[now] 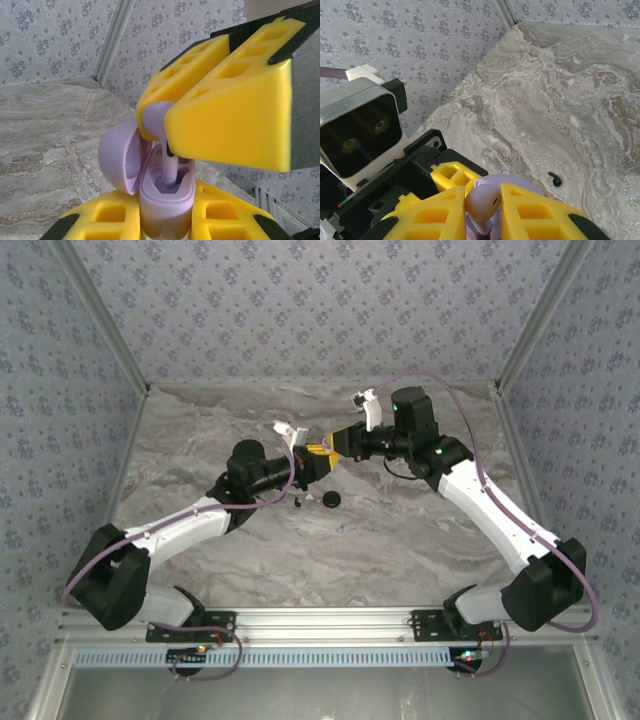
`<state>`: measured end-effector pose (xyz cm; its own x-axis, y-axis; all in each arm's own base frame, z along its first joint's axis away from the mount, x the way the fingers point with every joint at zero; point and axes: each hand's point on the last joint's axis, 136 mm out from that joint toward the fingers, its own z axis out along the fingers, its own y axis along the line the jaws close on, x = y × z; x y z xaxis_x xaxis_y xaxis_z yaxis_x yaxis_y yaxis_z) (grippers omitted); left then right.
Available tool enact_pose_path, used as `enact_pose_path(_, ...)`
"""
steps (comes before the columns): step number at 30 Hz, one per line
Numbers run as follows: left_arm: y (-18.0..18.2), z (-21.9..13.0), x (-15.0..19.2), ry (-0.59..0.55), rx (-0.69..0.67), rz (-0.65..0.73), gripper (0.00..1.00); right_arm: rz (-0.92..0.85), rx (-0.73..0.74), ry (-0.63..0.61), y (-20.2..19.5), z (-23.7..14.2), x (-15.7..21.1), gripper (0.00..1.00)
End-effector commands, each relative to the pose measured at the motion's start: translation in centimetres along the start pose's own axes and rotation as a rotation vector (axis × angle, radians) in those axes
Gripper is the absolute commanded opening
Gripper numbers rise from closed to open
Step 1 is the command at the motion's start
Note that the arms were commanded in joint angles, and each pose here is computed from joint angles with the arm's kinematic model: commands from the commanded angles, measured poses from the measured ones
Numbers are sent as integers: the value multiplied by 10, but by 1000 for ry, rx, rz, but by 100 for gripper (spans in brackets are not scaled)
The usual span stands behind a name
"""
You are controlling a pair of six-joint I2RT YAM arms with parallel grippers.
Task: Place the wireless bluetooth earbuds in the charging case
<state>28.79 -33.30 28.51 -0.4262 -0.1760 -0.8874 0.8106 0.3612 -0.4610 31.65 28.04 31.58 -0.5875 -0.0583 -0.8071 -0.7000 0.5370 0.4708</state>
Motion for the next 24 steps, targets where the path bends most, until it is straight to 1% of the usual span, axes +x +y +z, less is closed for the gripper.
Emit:
enact_pose_path(1,-21,-6,-36,-102,40,59,20,-13,33,18,-2,-4,5,23)
enact_pose_path(11,-17,-5,-33,-89,16,67,20,-24,69,25,-7,-8,8,23)
enact_pose_path(24,-18,-5,-30,-75,22,93,20,-33,70,34,-5,-10,8,23)
